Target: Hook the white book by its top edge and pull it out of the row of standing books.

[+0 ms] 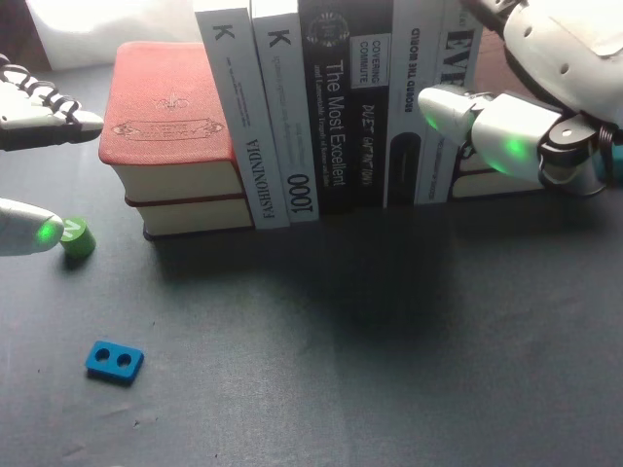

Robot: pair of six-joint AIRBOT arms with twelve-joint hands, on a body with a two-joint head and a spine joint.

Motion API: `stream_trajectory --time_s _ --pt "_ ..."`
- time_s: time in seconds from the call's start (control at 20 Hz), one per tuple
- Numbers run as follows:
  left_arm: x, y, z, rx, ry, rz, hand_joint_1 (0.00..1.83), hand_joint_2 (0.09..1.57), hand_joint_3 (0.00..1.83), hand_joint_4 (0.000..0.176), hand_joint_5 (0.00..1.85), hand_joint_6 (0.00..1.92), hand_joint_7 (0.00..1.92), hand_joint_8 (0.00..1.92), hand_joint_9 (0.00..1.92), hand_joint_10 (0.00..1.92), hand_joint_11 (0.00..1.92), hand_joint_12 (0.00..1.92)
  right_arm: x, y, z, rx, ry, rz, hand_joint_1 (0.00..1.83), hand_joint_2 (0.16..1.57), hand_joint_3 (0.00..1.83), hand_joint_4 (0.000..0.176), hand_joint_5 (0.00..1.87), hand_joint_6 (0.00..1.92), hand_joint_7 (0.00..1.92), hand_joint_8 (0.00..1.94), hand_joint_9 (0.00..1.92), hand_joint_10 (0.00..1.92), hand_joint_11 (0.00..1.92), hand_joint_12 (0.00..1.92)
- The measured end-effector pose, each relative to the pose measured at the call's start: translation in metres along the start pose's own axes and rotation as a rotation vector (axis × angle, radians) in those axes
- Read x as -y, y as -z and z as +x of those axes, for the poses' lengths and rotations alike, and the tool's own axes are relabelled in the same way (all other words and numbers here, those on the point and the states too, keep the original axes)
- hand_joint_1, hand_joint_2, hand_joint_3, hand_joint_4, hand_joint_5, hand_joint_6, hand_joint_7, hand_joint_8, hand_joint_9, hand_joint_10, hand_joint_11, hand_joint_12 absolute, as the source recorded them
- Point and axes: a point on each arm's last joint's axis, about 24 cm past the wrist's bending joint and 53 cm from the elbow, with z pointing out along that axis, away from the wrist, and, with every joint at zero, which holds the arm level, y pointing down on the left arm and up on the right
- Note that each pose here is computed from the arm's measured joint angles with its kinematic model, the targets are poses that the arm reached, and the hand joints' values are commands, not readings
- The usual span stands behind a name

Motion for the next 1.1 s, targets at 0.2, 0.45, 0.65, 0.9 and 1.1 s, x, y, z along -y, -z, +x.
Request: stream_trajectory --time_s 0.2,0.45,0.65,0.9,1.1 --pt "0.0 0.0 0.0 0.0 0.0 0.0 0.0 1.32 0.01 0.0 0.01 0.0 0.0 0.0 0.0 0.0 0.0 0.0 -0.002 0.0 0.006 -0.023 0.001 -0.005 0.0 1.33 0.01 0.0 0.03 0.01 0.0 0.0 0.0 0.0 0.0 0.0" --pt "-0.001 0.0 0.0 0.0 -0.003 -0.002 0.0 1.33 0.02 0.0 0.0 0.0 0.0 0.0 0.0 0.0 0.0 0.0 0.003 -0.003 0.008 -0.024 0.002 0.006 0.0 1.33 0.01 0.0 0.02 0.0 0.0 0.0 0.0 0.0 0.0 0.0" --pt "-0.001 0.0 -0.001 0.001 -0.002 -0.003 0.0 1.33 0.01 0.0 0.0 0.0 0.0 0.0 0.0 0.0 0.0 0.0 0.01 -0.006 0.007 -0.019 0.008 0.02 0.0 1.33 0.0 0.0 0.02 0.0 0.0 0.0 0.0 0.0 0.0 0.0" --pt "-0.002 0.0 -0.001 0.001 -0.002 -0.004 0.0 1.33 0.01 0.0 0.0 0.0 0.0 0.0 0.0 0.0 0.0 0.0 0.009 -0.007 0.005 -0.015 0.005 0.019 0.0 1.36 0.01 0.0 0.0 0.0 0.0 0.0 0.0 0.0 0.0 0.0" --pt "-0.002 0.0 -0.001 0.001 -0.002 -0.004 0.0 1.33 0.01 0.0 0.0 0.0 0.0 0.0 0.0 0.0 0.0 0.0 0.009 -0.01 -0.001 -0.002 -0.006 0.028 0.0 1.35 0.01 0.0 0.0 0.0 0.0 0.0 0.0 0.0 0.0 0.0"
